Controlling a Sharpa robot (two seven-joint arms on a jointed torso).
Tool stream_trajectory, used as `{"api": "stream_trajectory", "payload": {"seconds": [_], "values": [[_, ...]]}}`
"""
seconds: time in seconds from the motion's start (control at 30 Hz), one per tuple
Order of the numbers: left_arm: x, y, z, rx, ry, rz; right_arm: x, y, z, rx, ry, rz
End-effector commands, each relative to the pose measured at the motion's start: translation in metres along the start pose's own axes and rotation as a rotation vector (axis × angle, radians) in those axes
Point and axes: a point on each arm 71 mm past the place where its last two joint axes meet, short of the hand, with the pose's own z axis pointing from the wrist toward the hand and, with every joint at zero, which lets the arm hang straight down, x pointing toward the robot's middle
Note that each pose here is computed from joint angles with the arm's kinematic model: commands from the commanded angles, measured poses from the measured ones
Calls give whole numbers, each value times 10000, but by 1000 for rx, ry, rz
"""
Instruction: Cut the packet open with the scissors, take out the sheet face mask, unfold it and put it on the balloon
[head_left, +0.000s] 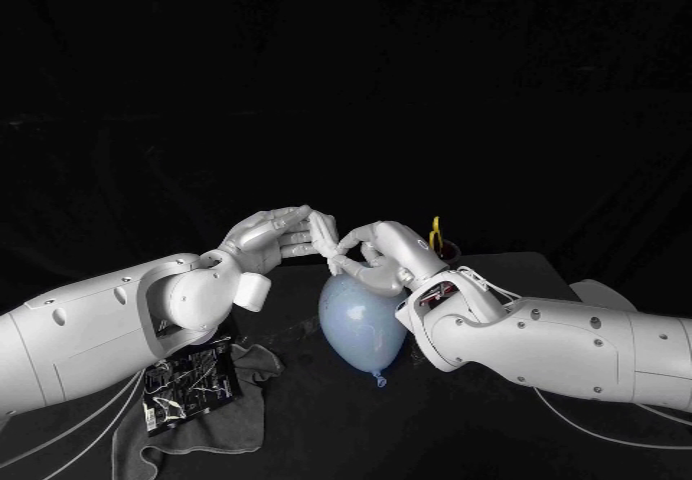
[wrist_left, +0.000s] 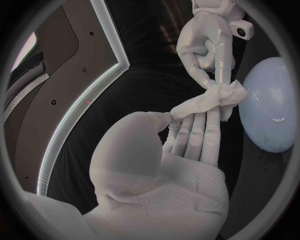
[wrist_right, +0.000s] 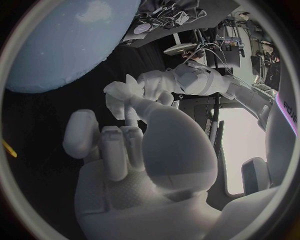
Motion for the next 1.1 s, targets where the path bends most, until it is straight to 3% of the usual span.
{"api": "stream_trajectory", "payload": {"seconds": [0.03, 0.47, 1.1], "values": [[-5, -24, 5, 15, -5, -3, -22, -9, -18, 7, -5, 15], [-111, -48, -5, 26, -46, 15, -122, -21, -156, 30, 10, 38], [-123, -51, -12, 20, -52, 51, -188, -62, -201, 48, -8, 41]]}}
